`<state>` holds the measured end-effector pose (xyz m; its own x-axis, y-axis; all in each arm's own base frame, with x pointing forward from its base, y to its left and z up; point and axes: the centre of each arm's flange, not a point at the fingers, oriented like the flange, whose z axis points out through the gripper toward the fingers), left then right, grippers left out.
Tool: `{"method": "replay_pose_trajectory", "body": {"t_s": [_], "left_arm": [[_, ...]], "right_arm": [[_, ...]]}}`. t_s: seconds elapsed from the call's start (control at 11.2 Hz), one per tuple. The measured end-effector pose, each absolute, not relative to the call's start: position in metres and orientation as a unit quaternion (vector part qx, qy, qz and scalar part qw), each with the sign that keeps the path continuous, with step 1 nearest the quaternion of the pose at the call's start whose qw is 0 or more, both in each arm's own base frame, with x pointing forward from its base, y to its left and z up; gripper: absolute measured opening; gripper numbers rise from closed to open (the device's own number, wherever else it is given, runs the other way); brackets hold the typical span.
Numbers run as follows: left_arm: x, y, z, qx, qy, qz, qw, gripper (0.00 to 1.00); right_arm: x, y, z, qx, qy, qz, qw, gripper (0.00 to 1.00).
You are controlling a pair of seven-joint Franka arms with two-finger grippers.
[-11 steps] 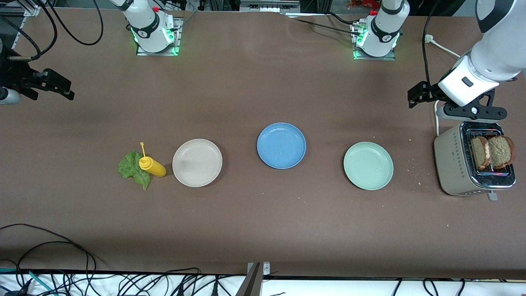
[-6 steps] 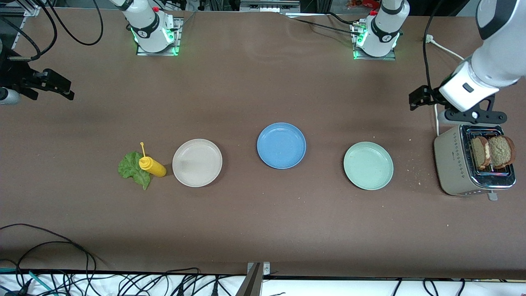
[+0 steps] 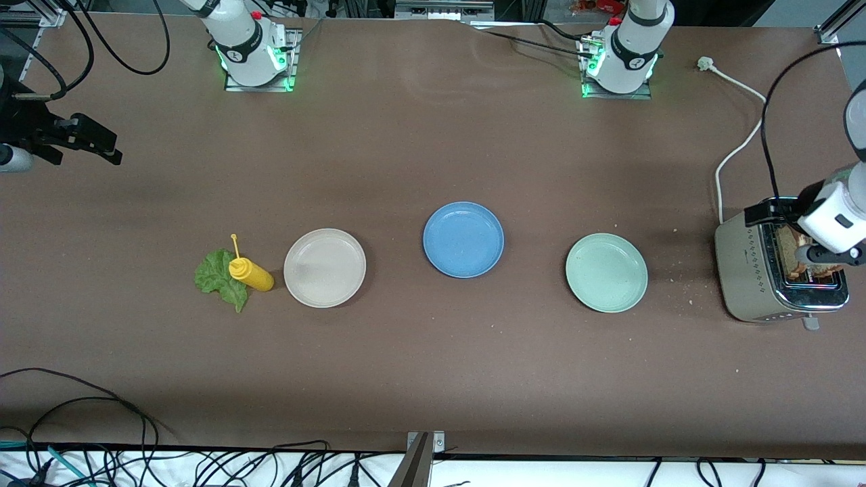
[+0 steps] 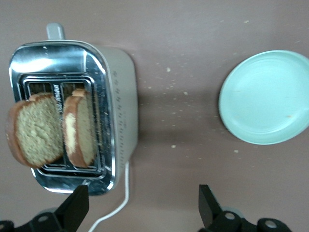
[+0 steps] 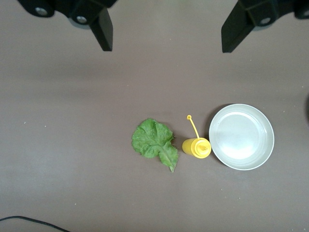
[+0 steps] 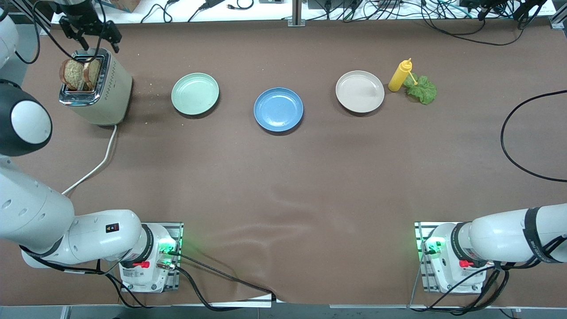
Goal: Make sandwich in blue plate with both arms
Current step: 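Lower the left gripper onto the bread slice in the toaster, then grasp the bread slice and lift it out with the left gripper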
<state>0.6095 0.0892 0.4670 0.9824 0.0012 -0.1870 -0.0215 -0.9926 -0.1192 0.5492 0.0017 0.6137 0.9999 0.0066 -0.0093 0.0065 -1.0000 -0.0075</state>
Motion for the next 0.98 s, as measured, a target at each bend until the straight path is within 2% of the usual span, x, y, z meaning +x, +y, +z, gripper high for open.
{"method": "replay_pose_trajectory", "body": {"t_s": [0.63, 0.8, 0.98], "left_arm": [[0.63, 0.162, 0.391, -0.989, 0.067, 0.098, 0.091, 1.0], [0.631, 0.172, 0.376, -0.989, 0.066, 0.102, 0.087, 0.95], [0.63, 0.178, 0.365, -0.988, 0.065, 0.11, 0.083, 0.69]], "right_arm": [[0.549, 0.001, 0.614, -1.0, -0.003, 0.005, 0.004, 1.0], [0.549, 0.001, 0.614, -1.0, -0.003, 0.005, 0.004, 1.0], [0.549, 0.002, 0.614, -1.0, -0.003, 0.005, 0.004, 1.0]]}}
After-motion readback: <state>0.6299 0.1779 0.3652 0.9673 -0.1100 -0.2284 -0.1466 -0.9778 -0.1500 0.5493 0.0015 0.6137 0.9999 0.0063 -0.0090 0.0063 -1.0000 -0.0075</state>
